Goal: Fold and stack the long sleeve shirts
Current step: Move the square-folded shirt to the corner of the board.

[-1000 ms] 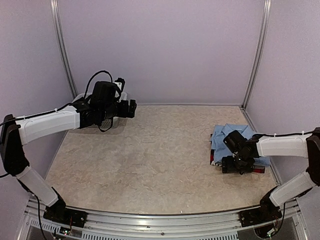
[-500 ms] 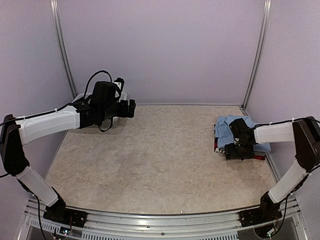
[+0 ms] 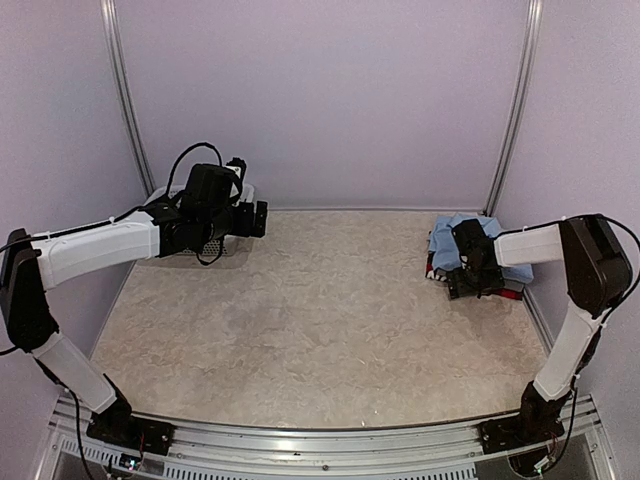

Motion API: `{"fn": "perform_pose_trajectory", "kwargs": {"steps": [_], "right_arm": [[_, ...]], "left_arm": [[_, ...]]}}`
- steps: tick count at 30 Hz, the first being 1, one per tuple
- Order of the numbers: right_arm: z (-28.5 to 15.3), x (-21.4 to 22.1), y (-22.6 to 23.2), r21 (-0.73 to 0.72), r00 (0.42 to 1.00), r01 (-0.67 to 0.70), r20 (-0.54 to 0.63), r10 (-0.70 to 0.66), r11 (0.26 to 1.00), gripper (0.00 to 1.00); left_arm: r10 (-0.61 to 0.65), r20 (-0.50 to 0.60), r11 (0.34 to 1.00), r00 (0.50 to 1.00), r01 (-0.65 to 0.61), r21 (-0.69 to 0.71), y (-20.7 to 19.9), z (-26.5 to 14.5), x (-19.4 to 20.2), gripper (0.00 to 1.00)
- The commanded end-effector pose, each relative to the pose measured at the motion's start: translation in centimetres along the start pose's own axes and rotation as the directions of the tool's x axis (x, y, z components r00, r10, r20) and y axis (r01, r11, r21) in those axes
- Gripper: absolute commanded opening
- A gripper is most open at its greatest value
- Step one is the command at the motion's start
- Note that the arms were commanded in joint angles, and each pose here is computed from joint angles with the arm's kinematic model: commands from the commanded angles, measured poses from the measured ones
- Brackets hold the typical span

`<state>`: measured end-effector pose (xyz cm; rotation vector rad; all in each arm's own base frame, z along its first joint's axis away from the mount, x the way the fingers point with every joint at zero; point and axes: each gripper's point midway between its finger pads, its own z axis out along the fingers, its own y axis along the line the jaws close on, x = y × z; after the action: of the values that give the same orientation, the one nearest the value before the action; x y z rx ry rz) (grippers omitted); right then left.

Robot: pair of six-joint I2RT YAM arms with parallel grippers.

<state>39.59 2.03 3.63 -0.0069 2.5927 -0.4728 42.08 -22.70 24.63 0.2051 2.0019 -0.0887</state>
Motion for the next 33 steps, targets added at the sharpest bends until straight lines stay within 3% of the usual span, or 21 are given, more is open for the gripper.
{"fn": "perform_pose_trajectory", "kwargs": {"steps": [1,22,33], "right_arm": [[0.5,3.2,-3.1,0.101,0.994,0.011,-0.108,0.000,0.995,0.97],[1.7,3.5,-9.6,0.260,0.980,-0.131,-0.111,0.164,0.957,0.99],[2.5,-0.1,-11.3,0.338,0.986,-0.120,-0.066,0.150,0.934,1.00]], "left_arm": [[0.009,0.003,1.000,1.000,-0.009,-0.021,0.6,-0.4,-0.1,0.99],[0.021,-0.039,0.998,0.999,-0.024,-0.057,1.3,0.4,1.4,0.99],[0.019,-0.067,0.997,0.998,-0.023,-0.071,1.7,1.0,2.6,0.99]]}}
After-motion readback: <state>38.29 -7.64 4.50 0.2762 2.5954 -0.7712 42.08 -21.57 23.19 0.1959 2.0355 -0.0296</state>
